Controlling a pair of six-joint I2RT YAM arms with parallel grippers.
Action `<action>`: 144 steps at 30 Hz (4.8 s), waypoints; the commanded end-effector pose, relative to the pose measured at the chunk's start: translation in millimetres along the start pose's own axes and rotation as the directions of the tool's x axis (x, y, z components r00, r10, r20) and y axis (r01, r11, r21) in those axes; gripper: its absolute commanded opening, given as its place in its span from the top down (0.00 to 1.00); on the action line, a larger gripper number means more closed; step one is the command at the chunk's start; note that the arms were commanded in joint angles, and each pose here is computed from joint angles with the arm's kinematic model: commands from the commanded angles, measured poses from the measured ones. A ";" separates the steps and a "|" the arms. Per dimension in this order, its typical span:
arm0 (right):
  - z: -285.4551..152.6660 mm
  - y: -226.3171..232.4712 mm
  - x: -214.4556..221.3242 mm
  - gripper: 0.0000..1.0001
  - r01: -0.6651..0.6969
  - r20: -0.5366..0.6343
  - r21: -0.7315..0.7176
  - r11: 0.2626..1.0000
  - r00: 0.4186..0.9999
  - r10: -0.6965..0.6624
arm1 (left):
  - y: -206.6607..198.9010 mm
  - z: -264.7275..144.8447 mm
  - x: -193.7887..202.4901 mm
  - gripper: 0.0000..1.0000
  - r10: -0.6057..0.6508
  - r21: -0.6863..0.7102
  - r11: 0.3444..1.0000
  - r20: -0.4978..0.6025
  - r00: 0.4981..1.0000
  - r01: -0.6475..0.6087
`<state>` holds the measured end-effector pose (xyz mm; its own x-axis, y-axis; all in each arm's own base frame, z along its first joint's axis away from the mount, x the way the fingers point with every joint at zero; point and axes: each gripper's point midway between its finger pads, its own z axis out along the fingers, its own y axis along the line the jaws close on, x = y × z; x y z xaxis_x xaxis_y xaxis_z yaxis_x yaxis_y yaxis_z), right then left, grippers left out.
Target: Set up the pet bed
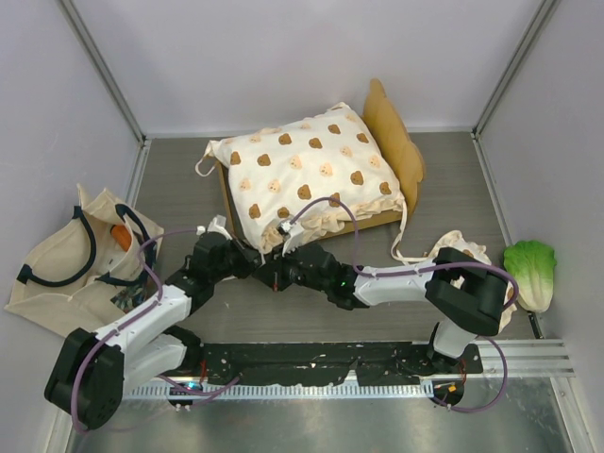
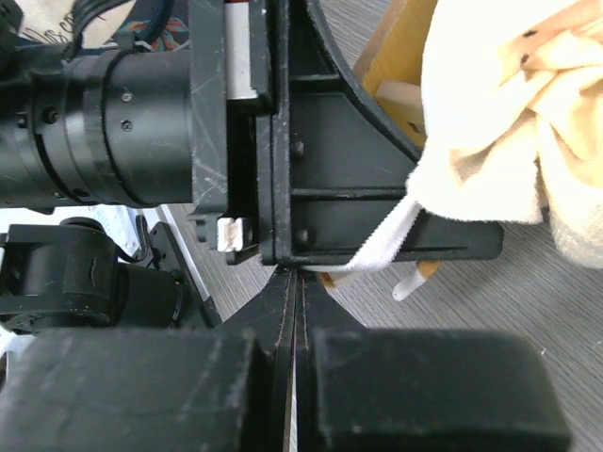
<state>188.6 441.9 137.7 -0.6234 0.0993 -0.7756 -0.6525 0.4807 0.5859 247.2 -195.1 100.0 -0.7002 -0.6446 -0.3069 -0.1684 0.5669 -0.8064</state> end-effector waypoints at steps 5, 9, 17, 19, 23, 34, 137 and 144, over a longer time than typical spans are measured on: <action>-4.9 9.5 -42.0 0.98 0.032 0.144 0.012 0.999 0.989 -0.033 | 7.3 -10.7 45.7 1.00 0.190 0.043 0.982 -0.265 0.945 -0.186; -13.2 2.0 -34.6 0.92 0.025 0.134 0.029 0.999 0.991 -0.029 | 7.2 -7.8 49.5 1.00 0.234 0.053 0.972 -0.310 0.921 -0.229; -32.3 -13.1 -27.9 0.78 0.021 0.134 0.084 0.996 0.990 -0.033 | 1.4 -3.4 60.8 1.00 0.268 0.097 0.963 -0.412 0.871 -0.250; -34.6 -15.4 -28.3 0.73 0.025 0.135 0.097 0.995 0.990 -0.038 | -1.5 -2.4 61.7 1.00 0.274 0.108 0.962 -0.422 0.864 -0.253; -41.6 -19.2 -29.1 0.64 0.023 0.132 0.122 0.992 0.990 -0.039 | -2.0 -3.7 61.0 1.00 0.286 0.101 0.958 -0.438 0.852 -0.269; -75.0 -36.5 -16.2 0.57 -0.063 0.131 0.191 0.980 0.991 0.038 | -3.3 -4.2 52.5 1.00 0.269 0.075 0.962 -0.393 0.879 -0.261; -20.9 -82.6 42.1 0.96 -0.039 -0.033 0.315 0.948 0.998 0.052 | 114.2 -12.4 -37.2 0.55 0.294 -0.506 0.837 0.098 0.951 -0.207; -21.5 -84.3 42.1 0.96 -0.042 -0.029 0.320 0.946 0.998 0.054 | 123.1 -9.2 -26.7 0.72 0.280 -0.509 0.834 0.056 0.958 -0.214</action>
<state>201.0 379.5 46.5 -0.6920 0.0769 -0.7178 -0.4402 0.7432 0.5039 242.9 -102.8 23.1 -0.6684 -0.4808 -0.5674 -0.3363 0.8759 -0.3460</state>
